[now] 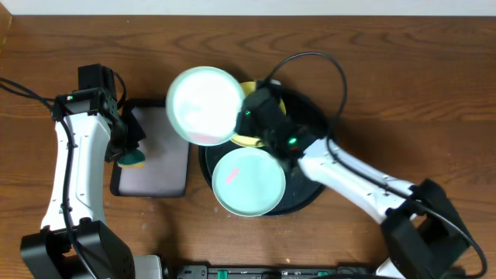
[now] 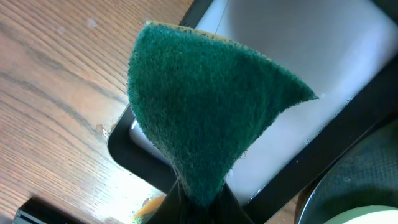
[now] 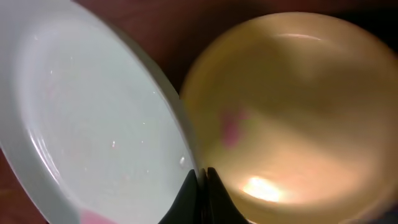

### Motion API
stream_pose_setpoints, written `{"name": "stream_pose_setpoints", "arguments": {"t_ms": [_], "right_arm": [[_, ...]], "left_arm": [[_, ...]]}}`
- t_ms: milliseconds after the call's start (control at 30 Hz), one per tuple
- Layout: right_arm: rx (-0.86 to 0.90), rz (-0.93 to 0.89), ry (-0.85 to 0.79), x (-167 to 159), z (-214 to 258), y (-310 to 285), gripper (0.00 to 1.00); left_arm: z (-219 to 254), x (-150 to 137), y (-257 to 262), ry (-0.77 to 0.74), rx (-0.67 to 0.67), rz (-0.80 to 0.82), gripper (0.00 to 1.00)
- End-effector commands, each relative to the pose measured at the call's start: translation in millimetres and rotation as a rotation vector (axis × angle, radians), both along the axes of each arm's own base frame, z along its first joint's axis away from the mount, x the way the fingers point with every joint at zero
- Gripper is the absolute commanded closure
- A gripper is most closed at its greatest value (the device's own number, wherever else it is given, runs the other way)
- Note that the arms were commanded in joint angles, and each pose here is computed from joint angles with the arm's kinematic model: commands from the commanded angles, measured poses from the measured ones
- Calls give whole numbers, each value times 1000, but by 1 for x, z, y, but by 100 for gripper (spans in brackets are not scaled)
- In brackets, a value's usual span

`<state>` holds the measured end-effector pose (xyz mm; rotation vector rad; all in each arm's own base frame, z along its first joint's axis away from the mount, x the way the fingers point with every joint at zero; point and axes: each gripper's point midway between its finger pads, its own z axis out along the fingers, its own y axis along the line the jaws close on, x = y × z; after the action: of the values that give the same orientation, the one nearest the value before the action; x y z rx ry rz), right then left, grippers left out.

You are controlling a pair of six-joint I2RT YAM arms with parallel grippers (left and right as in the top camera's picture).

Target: Clean dirty plates on tray and stack at the side

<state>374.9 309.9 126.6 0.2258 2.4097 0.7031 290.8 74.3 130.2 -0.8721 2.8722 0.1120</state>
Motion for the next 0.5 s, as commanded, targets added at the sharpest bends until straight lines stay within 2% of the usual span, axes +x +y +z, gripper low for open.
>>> {"name": "stream_pose_setpoints", "arguments": {"t_ms": [0,133,267,467], "right_arm": [[92,16,-21,11,50,-28,99],[69,5,15,10,62,-75,99],[-28,-9,36,5,64,-126,99],[-207,-37,146,-12,40,-192,99]], "left_arm": [[-1,-2,0,8,2,-5,92],[-1,-2,0,7,2,-5,93],[-1,-2,0,7,2,-5,93],[-1,-2,0,7,1,-4,93]]}}
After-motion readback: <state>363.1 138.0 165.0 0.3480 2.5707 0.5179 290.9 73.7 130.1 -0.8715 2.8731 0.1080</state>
